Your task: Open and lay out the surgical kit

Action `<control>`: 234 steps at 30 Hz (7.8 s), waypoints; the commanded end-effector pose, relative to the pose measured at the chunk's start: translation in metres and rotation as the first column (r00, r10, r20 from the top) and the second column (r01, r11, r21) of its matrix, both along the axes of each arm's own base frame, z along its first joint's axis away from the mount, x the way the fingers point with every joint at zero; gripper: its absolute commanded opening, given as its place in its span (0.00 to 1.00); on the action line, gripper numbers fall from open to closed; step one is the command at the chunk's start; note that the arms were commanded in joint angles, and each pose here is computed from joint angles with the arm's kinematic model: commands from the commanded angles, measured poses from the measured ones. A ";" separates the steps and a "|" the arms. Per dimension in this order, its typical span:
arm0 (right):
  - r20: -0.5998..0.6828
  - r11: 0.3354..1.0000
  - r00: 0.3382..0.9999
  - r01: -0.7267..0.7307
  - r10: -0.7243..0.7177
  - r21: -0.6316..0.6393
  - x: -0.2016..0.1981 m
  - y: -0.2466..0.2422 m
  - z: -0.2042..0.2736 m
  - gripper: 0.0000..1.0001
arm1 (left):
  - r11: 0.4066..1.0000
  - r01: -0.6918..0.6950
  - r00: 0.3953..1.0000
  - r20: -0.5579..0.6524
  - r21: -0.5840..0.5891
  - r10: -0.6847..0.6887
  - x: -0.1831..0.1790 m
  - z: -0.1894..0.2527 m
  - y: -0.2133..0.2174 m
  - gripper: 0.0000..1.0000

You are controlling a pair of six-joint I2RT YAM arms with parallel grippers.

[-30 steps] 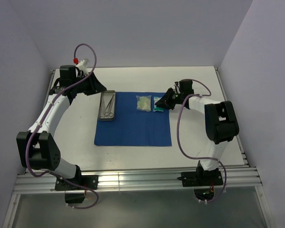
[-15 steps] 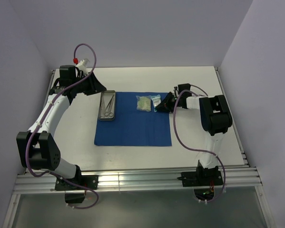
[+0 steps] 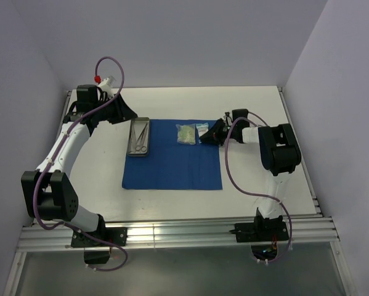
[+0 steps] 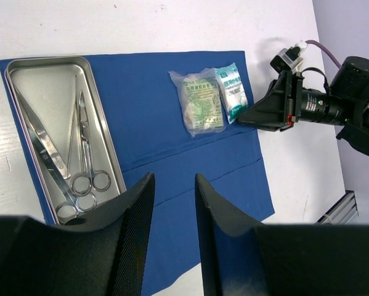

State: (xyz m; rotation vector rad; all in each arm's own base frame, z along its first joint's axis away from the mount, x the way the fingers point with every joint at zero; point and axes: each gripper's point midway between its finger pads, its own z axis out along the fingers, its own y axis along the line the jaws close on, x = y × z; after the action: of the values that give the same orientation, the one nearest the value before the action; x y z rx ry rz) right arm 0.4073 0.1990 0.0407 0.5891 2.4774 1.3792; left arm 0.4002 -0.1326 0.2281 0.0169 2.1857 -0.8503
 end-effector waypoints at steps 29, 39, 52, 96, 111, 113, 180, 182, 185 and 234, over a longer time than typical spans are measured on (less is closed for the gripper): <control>0.099 0.996 0.994 0.038 -0.046 0.086 0.045 0.007 0.016 0.25 | 0.999 0.033 0.999 0.025 0.014 -0.033 0.001 0.004 0.000 0.38; 0.055 0.992 0.996 0.060 -0.066 0.111 0.038 0.007 -0.003 0.24 | 0.999 0.028 1.000 0.011 0.031 -0.028 0.003 -0.001 0.003 0.40; 0.117 0.979 0.990 0.053 -0.077 0.195 0.038 0.011 0.029 0.24 | 0.999 0.034 0.999 0.027 0.043 -0.035 0.002 0.000 0.004 0.44; 0.480 0.962 0.861 -0.038 0.168 -0.269 -0.038 0.019 0.175 0.84 | 0.824 0.119 0.976 -0.217 0.554 0.005 0.065 -0.155 0.008 0.25; 0.461 0.957 0.870 -0.038 0.174 -0.288 -0.037 0.017 0.164 0.83 | 0.825 0.094 0.975 -0.220 0.557 0.038 0.019 -0.148 0.018 0.28; 0.457 0.956 0.872 -0.041 0.177 -0.292 -0.038 0.017 0.163 0.83 | 0.822 0.060 0.979 -0.194 0.567 0.062 0.020 -0.143 0.022 0.30; 0.437 0.940 0.880 -0.031 0.187 -0.340 -0.036 0.009 0.154 0.82 | 0.738 0.101 0.945 -0.295 0.667 0.138 0.000 -0.209 0.017 0.23; 0.441 0.940 0.878 -0.028 0.186 -0.341 -0.035 0.008 0.155 0.82 | 0.738 0.102 0.944 -0.300 0.667 0.140 0.001 -0.210 0.017 0.20; 0.442 0.940 0.878 -0.026 0.184 -0.340 -0.035 0.007 0.156 0.82 | 0.742 0.094 0.940 -0.306 0.664 0.154 0.002 -0.210 0.018 0.13; 0.463 0.951 0.865 -0.054 0.197 -0.304 -0.031 0.026 0.166 0.77 | 0.757 0.051 0.963 -0.233 0.651 0.136 -0.004 -0.178 0.031 0.01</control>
State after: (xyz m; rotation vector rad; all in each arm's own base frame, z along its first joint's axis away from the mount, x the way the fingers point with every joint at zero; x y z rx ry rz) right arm 0.3709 0.2205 0.1870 0.0506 2.3094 1.0171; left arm 0.3870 -0.1036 0.0545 0.2241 2.6510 -0.0055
